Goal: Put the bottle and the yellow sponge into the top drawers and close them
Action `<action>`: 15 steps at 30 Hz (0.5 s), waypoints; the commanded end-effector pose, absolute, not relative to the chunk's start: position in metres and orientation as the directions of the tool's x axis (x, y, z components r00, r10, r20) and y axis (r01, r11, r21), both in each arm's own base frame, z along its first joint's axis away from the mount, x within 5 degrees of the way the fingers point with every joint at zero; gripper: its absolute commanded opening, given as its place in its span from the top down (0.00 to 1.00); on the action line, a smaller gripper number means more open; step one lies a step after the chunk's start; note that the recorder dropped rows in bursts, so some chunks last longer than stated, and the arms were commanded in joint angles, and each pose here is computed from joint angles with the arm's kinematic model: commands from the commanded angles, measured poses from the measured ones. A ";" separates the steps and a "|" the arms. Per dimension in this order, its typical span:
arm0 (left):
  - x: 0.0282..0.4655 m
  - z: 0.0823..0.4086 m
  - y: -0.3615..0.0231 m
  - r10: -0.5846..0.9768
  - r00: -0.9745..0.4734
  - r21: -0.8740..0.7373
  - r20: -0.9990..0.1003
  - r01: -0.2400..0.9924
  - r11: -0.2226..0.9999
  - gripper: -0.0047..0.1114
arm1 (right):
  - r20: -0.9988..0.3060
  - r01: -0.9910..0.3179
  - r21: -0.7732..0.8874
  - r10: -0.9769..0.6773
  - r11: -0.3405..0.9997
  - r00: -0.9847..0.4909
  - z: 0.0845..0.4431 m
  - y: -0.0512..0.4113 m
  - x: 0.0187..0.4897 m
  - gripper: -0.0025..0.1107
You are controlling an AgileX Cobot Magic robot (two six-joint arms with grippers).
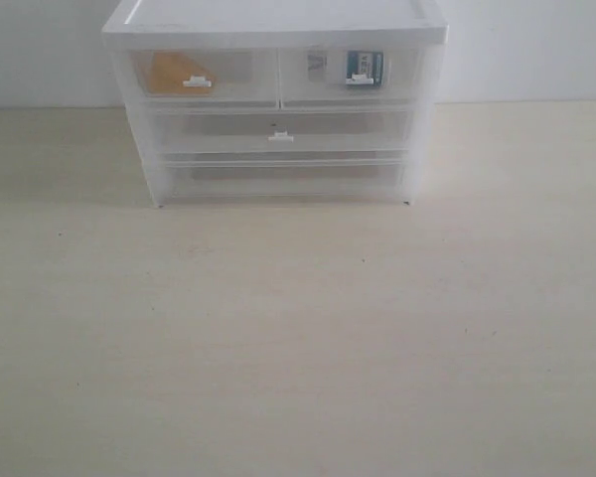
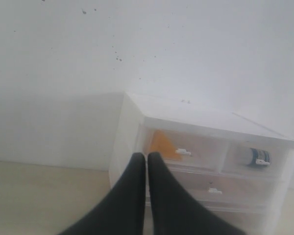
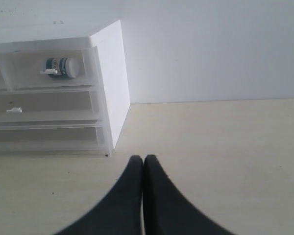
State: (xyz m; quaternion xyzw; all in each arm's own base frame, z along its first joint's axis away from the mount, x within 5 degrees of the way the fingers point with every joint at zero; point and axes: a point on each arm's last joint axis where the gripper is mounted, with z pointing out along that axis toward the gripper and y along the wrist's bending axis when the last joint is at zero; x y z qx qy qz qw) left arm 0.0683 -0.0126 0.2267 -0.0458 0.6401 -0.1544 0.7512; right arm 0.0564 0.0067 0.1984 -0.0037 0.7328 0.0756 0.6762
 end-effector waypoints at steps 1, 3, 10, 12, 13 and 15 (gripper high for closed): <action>0.068 0.226 -0.013 -0.287 0.139 -0.261 -0.948 0.176 0.949 0.93 | -0.992 -0.104 0.103 0.095 0.989 -0.081 0.199 0.006 0.056 0.98; 0.068 0.226 -0.013 -0.287 0.139 -0.261 -0.948 0.176 0.949 0.93 | -0.992 -0.104 0.103 0.095 0.989 -0.081 0.199 0.006 0.056 0.98; 0.068 0.227 -0.013 -0.256 0.151 -0.231 -0.955 0.169 0.958 0.93 | -0.992 -0.104 0.103 0.095 0.989 -0.081 0.199 0.006 0.056 0.98; 0.068 0.227 -0.008 -0.187 0.168 -0.169 -0.968 0.114 0.979 0.93 | -0.992 -0.104 0.103 0.095 0.989 -0.081 0.199 0.006 0.056 0.98; 0.068 0.226 -0.005 -0.178 0.172 -0.167 -0.969 0.072 0.983 0.93 | -0.992 -0.104 0.103 0.095 0.989 -0.081 0.199 0.006 0.056 0.98; 0.068 0.224 0.002 -0.161 0.164 -0.163 -0.973 -0.003 0.987 0.93 | -0.992 -0.104 0.105 0.097 0.989 -0.081 0.199 0.006 0.056 0.98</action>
